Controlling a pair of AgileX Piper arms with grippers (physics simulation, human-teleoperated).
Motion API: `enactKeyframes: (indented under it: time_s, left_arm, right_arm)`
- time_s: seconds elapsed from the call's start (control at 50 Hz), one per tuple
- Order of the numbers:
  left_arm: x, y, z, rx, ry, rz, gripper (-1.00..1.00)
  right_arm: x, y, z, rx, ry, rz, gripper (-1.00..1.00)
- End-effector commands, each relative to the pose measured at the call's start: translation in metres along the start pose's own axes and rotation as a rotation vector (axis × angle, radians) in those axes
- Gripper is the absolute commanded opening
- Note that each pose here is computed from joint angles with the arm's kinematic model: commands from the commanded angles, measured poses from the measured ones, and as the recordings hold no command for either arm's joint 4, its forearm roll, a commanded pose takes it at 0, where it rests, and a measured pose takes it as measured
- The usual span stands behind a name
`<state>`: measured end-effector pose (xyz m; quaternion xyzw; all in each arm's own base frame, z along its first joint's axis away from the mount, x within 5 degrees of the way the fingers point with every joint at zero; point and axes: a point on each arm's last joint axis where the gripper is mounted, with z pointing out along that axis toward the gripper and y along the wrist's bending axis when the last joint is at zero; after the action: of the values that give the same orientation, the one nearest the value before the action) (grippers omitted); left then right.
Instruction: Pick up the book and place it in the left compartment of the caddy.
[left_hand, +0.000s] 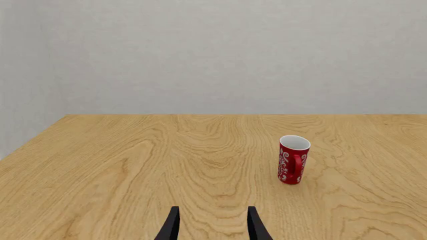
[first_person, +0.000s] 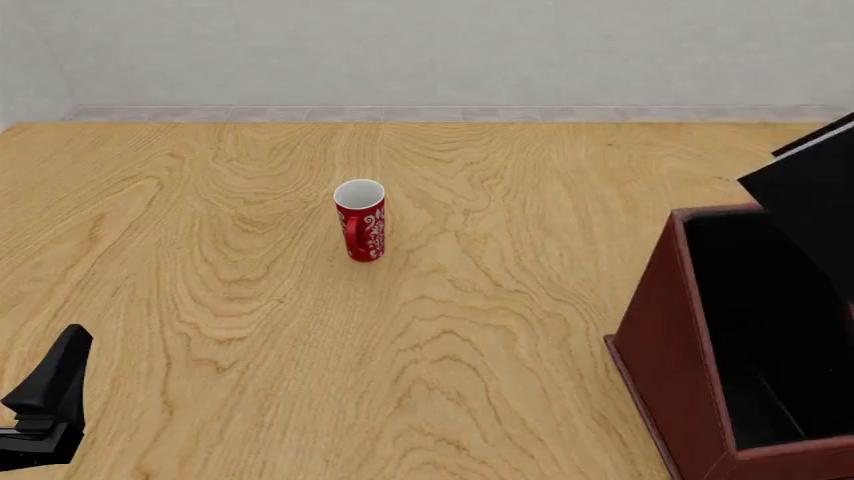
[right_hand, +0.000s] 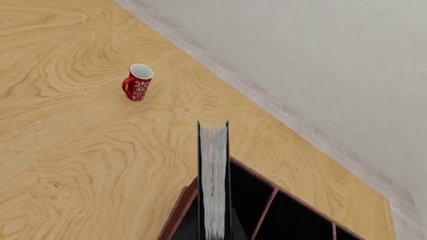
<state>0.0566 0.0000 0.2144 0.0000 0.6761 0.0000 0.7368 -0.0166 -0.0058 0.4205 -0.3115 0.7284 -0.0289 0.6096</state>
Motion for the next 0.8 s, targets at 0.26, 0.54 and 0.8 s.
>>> enactKeyframes:
  time_s: [0.26,0.54,0.8]
  left_arm:
    - [0.000,0.000,0.000,0.000,0.000,0.000,1.00]
    - [0.000,0.000,0.000,0.000,0.000,0.000,1.00]
    - [0.000,0.000,0.000,0.000,0.000,0.000,1.00]
  right_arm:
    - [0.009,0.011,-0.032,0.110,0.049,0.075,-1.00]
    - [0.023,0.021,-0.024,0.152,0.103,0.145,-1.00]
    - [0.031,0.027,-0.012,0.211,0.165,0.202,-1.00]
